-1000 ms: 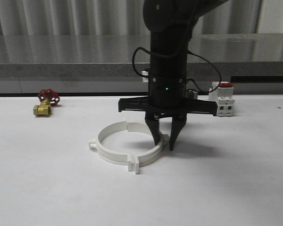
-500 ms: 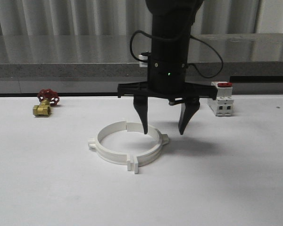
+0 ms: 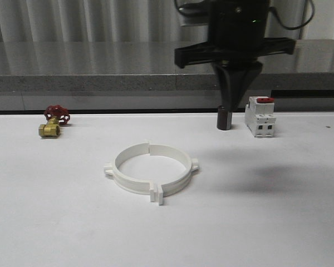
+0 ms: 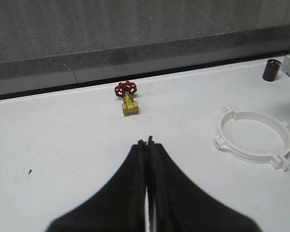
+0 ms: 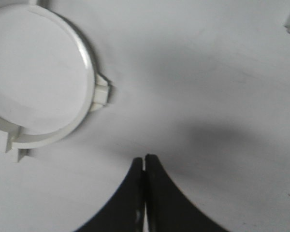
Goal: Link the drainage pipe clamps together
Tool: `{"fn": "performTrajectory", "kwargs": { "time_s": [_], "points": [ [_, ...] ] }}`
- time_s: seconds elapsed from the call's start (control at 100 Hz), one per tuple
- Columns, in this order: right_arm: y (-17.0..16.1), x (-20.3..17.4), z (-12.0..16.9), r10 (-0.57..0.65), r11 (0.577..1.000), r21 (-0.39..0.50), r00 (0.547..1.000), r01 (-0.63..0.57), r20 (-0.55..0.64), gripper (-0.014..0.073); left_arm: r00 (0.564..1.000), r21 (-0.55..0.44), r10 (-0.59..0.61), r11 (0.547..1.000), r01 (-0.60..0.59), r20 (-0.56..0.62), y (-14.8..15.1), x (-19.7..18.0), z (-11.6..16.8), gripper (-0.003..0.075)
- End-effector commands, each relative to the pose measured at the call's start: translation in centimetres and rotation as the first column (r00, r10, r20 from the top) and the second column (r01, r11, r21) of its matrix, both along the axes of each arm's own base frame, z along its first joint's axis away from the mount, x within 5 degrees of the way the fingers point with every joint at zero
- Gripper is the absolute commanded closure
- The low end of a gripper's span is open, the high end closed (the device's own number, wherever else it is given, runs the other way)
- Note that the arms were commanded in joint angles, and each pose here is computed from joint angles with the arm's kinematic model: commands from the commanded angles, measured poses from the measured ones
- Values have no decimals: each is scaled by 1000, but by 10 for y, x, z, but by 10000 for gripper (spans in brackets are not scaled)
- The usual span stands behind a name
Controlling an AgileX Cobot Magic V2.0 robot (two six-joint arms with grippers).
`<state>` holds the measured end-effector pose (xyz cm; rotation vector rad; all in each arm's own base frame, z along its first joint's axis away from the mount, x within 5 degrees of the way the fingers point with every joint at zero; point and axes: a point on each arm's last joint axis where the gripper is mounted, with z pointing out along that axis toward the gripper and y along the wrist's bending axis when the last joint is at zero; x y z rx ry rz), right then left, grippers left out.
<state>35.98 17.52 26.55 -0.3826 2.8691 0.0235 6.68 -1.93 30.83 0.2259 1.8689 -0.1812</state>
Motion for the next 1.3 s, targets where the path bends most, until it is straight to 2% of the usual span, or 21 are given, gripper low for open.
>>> {"fn": "performTrajectory", "kwargs": {
  "time_s": [0.0,0.36,0.53,0.69,0.95,1.09,1.16,1.23,1.29],
  "points": [
    [-26,-12,40,-23,999,29,993,19,118,662,996,-32,16,999,-13,86,1,2,15,740],
    [-136,-74,51,-232,973,45,949,228,214,662,996,-32,16,999,-13,86,1,2,15,740],
    [-171,-108,57,-336,941,75,898,329,285,662,996,-32,16,999,-13,86,1,2,15,740],
    [-189,-137,60,-401,915,103,850,391,340,662,996,-32,16,999,-13,86,1,2,15,740],
    [-190,-178,54,-390,919,143,793,367,469,662,996,-32,16,999,-13,86,1,2,15,740],
    [-189,-200,53,-373,926,174,730,336,572,662,996,-32,16,999,-13,86,1,2,15,740],
    [-188,-210,52,-365,929,197,685,313,631,662,996,-32,16,999,-13,86,1,2,15,740],
    [-186,-219,50,-355,933,223,624,282,697,662,996,-32,16,999,-13,86,1,2,15,740],
    [-185,-225,48,-344,938,247,552,245,759,662,996,-32,16,999,-13,86,1,2,15,740]
  ]
}}
